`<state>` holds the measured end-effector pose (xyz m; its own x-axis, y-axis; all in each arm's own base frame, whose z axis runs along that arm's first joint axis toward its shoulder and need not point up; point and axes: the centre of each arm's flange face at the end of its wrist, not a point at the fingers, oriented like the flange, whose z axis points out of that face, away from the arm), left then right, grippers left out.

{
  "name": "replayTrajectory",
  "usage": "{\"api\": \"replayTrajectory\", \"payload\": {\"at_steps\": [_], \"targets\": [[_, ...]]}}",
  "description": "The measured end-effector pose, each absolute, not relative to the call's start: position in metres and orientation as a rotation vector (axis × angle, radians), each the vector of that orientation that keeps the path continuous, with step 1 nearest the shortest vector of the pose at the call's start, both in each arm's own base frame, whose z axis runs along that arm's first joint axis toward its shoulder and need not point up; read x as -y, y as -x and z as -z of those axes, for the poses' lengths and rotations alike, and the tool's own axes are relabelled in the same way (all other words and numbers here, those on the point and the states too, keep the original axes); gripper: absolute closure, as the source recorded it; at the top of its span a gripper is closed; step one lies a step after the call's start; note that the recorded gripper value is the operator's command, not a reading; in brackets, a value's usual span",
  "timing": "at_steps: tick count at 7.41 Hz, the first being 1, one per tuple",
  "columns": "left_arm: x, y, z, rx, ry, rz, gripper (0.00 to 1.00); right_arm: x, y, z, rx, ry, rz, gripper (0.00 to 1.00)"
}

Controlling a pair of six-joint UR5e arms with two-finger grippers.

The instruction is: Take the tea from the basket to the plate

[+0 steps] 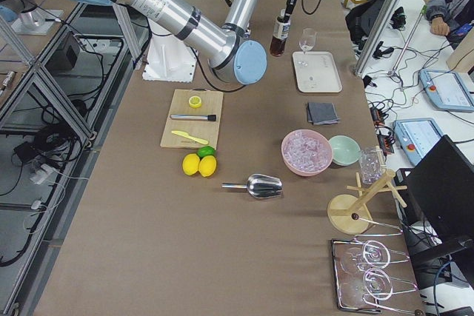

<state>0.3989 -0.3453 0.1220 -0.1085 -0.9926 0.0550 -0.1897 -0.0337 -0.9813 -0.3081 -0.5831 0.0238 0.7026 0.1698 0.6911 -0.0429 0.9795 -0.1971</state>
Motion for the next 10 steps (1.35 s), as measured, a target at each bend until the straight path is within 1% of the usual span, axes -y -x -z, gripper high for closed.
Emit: {"api": "replayTrajectory", "payload": {"at_steps": [2,4,7,10], "targets": [[0.345,-0.399,-0.122,-1.413,1.326,1.232,1.00,0.651,0.320,-0.053,0.812,0.152,-0.104,1.00],[0.345,-0.398,-0.122,-1.414,1.326,1.231,1.00,0.705,0.345,-0.089,0.835,0.124,-0.090,1.00],[0.345,-0.398,-0.122,-1.414,1.325,1.232,1.00,0.752,0.371,-0.118,0.842,0.091,-0.081,1.00],[0.345,-0.396,-0.121,-1.414,1.327,1.226,1.00,0.775,0.389,-0.133,0.819,0.072,-0.086,1.00]]}}
